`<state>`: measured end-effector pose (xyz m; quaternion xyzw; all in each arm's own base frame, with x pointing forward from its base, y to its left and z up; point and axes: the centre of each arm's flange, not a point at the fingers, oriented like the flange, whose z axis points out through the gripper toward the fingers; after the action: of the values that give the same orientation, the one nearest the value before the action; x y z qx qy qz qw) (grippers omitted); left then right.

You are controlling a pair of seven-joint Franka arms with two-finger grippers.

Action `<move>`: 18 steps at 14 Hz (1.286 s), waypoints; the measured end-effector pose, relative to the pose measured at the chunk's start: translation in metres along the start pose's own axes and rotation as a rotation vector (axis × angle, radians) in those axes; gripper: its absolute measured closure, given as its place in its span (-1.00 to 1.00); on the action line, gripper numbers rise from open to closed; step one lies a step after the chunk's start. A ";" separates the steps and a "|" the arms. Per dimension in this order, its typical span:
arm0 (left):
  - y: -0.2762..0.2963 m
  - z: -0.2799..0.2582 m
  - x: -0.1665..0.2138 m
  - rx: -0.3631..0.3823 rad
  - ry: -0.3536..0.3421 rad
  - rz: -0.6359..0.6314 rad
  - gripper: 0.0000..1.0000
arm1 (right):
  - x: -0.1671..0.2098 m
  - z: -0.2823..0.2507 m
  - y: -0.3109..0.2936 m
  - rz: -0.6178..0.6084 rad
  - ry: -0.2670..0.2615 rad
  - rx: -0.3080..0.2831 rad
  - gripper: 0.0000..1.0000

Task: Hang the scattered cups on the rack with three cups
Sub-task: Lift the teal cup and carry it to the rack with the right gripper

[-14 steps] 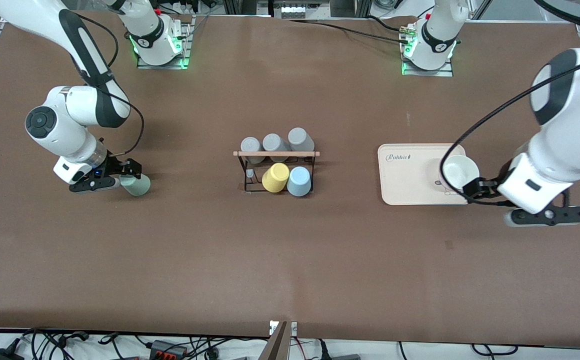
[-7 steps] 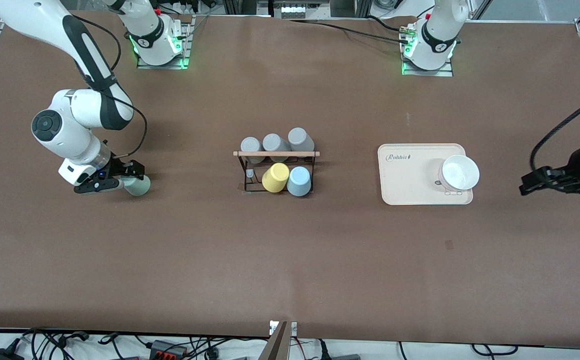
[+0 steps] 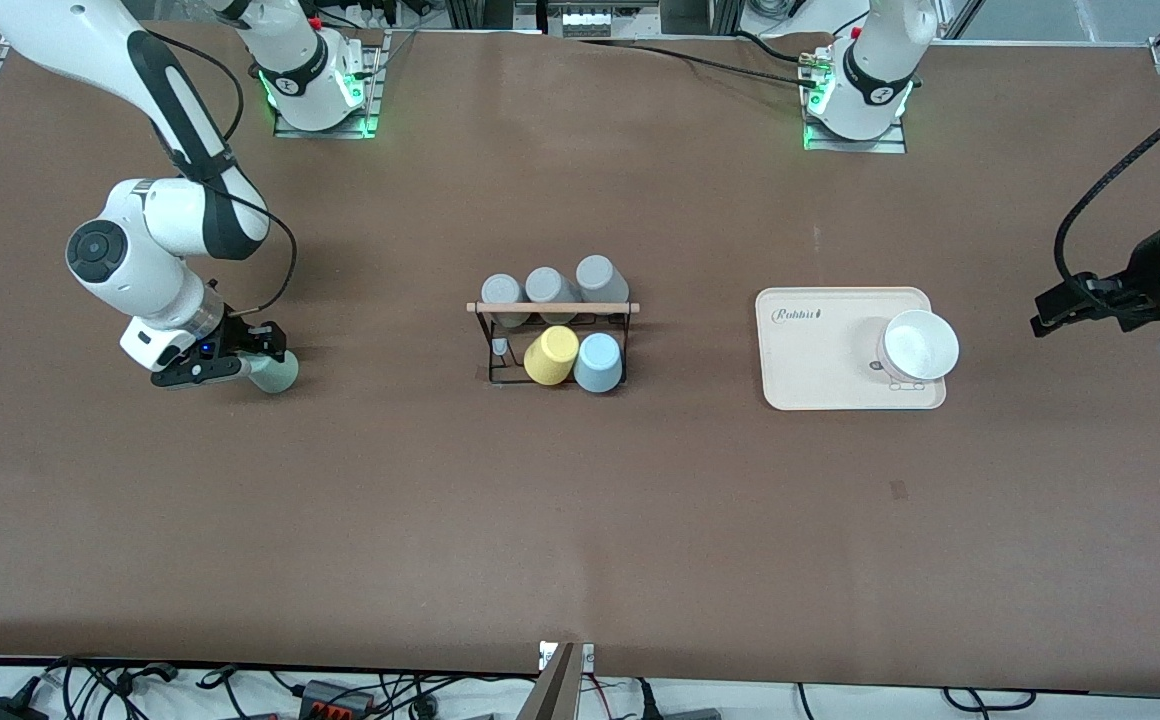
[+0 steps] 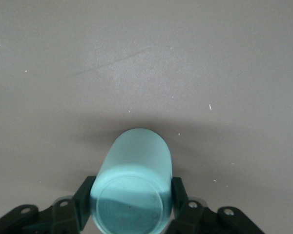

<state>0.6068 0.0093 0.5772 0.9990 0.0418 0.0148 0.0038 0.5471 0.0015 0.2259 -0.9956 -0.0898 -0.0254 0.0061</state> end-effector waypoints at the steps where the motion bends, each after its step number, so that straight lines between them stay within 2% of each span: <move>1: 0.000 0.004 -0.004 0.001 0.003 0.000 -1.00 | 0.000 0.001 0.000 0.000 -0.002 0.000 -0.33; 4: 0.000 0.019 -0.013 0.002 0.006 0.001 -1.00 | 0.000 -0.001 0.000 -0.001 0.002 0.000 -0.33; 6: 0.000 0.020 -0.017 0.003 0.007 0.002 -1.00 | 0.005 -0.016 0.001 -0.002 0.026 -0.006 -0.33; 10: 0.001 0.010 -0.024 0.003 0.012 0.003 -1.00 | 0.024 -0.096 -0.009 -0.017 0.021 -0.007 -0.33; 13: 0.002 0.006 -0.026 0.003 0.014 0.005 -1.00 | 0.043 -0.162 -0.051 0.023 0.015 0.004 -0.33; 18: 0.002 0.004 -0.026 0.003 0.012 0.006 -1.00 | 0.068 -0.228 -0.152 0.200 0.080 0.040 -0.33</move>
<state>0.5812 0.0046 0.5723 0.9990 0.0387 0.0210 0.0017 0.5749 0.1593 0.4584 -0.9975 0.0098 -0.0625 0.0321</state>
